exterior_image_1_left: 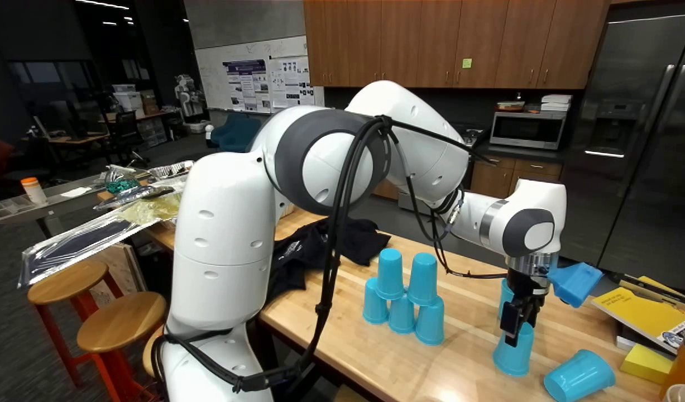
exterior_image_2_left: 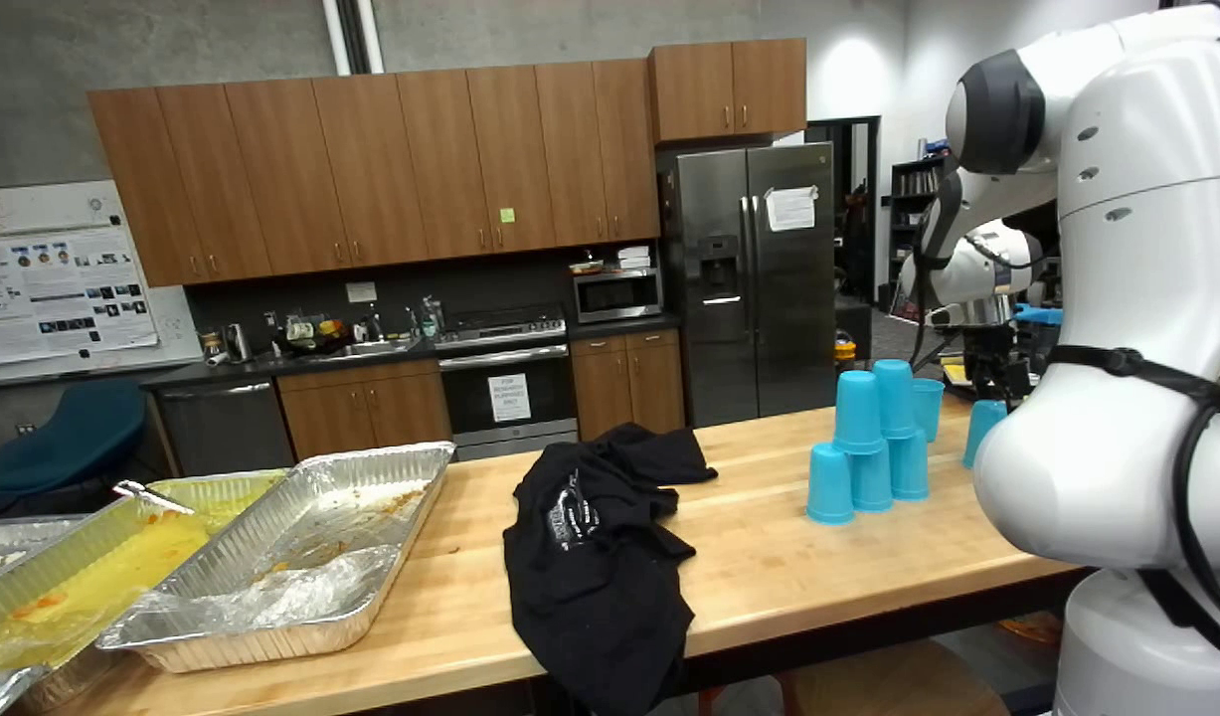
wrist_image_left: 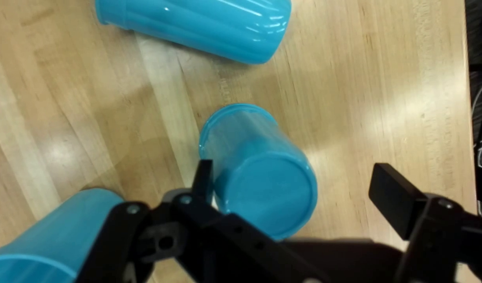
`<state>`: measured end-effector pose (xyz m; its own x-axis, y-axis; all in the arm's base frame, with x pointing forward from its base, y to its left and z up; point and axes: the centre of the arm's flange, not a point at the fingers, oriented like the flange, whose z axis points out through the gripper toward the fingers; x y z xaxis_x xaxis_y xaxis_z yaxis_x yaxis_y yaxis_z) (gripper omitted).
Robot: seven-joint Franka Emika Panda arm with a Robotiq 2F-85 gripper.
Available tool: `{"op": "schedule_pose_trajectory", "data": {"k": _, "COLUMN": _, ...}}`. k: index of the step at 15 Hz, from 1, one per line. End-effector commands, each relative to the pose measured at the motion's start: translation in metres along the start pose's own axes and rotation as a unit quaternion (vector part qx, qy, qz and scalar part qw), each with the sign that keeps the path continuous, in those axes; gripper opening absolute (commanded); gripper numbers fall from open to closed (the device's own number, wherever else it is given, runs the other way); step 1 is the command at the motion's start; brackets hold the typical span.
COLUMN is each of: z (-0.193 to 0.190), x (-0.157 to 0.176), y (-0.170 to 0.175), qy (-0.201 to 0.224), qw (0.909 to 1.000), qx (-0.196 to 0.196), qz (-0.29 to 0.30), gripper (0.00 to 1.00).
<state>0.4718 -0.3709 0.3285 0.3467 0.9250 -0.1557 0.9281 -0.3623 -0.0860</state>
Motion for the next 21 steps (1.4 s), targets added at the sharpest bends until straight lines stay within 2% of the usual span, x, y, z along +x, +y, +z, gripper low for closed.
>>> {"op": "schedule_pose_trajectory", "data": {"k": 1, "z": 0.000, "x": 0.003, "y": -0.002, "qy": -0.002, "qw": 0.9999, "qx": -0.008, "qz": 0.008, "gripper": 1.00}}
{"op": "schedule_pose_trajectory", "data": {"k": 3, "z": 0.000, "x": 0.003, "y": -0.002, "qy": -0.002, "qw": 0.9999, "qx": -0.007, "qz": 0.008, "gripper": 1.00}}
{"op": "schedule_pose_trajectory", "data": {"k": 4, "z": 0.000, "x": 0.003, "y": -0.003, "qy": -0.001, "qw": 0.9999, "qx": -0.008, "qz": 0.007, "gripper": 0.75}}
{"op": "schedule_pose_trajectory", "data": {"k": 5, "z": 0.000, "x": 0.003, "y": -0.003, "qy": -0.001, "qw": 0.9999, "qx": -0.008, "qz": 0.007, "gripper": 0.74}}
{"op": "schedule_pose_trajectory", "data": {"k": 6, "z": 0.000, "x": 0.003, "y": -0.003, "qy": -0.001, "qw": 0.9999, "qx": -0.009, "qz": 0.007, "gripper": 0.68}}
{"op": "schedule_pose_trajectory", "data": {"k": 10, "z": -0.001, "x": 0.002, "y": -0.003, "qy": 0.000, "qw": 0.9999, "qx": -0.011, "qz": 0.007, "gripper": 0.38}}
{"op": "schedule_pose_trajectory", "data": {"k": 15, "z": -0.005, "x": -0.001, "y": -0.004, "qy": 0.000, "qw": 0.9999, "qx": -0.013, "qz": 0.007, "gripper": 0.38}}
{"op": "schedule_pose_trajectory", "data": {"k": 21, "z": -0.033, "x": -0.015, "y": -0.014, "qy": -0.018, "qw": 0.9992, "qx": -0.027, "qz": 0.023, "gripper": 0.38}}
